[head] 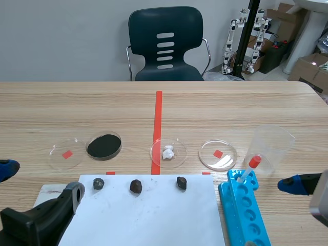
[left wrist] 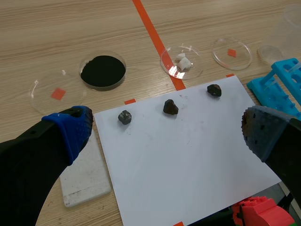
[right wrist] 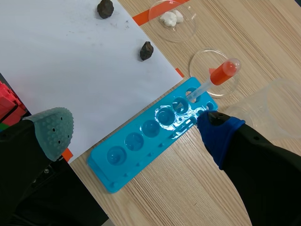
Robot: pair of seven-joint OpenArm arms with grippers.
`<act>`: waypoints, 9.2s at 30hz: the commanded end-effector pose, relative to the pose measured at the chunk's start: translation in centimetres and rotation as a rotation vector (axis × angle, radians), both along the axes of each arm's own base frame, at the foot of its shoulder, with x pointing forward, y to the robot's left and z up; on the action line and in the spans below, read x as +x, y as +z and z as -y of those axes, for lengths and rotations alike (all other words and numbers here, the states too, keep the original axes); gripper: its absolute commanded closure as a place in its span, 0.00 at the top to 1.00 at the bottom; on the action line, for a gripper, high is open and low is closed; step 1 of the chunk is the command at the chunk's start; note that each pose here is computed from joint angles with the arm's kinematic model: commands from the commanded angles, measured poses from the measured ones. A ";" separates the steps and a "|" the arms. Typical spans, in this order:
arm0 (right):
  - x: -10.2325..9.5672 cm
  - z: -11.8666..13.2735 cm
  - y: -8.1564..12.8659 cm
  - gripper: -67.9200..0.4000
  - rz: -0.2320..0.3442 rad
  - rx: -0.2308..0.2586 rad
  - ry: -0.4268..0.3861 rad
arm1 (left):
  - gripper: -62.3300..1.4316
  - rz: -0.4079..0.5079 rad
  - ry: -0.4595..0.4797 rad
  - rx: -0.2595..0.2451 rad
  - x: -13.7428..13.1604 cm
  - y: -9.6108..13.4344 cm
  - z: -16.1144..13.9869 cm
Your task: Pick up the left mineral with the left hand
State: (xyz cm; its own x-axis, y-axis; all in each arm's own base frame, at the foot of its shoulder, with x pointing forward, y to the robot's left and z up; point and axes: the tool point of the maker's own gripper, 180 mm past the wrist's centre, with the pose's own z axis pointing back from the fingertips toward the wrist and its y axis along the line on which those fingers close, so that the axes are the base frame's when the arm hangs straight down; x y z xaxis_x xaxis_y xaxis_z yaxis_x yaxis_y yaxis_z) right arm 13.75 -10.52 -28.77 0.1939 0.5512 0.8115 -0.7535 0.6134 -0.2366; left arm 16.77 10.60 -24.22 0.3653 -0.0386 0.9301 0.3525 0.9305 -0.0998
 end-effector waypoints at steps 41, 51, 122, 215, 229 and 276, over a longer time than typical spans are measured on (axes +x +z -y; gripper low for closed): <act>0.4 -0.3 0.8 0.81 0.027 0.008 0.013 | 1.00 -0.355 0.115 0.064 3.4 -8.7 -0.4; 0.4 -0.3 0.8 0.81 0.027 0.008 0.013 | 1.00 -0.503 0.208 0.149 7.0 -11.2 0.6; 0.4 -0.3 0.8 0.81 0.027 0.008 0.013 | 1.00 -0.889 0.340 0.276 12.6 -17.8 0.4; 0.4 -0.3 0.8 0.81 0.027 0.008 0.013 | 0.25 -0.030 -0.006 0.091 7.0 -1.7 0.7; 0.4 -0.3 0.8 0.81 0.027 0.008 0.013 | 0.25 0.200 -0.227 0.072 2.1 3.1 3.0; 0.4 -0.3 0.8 0.81 0.027 0.008 0.013 | 0.25 0.196 -0.239 0.099 1.8 2.7 3.1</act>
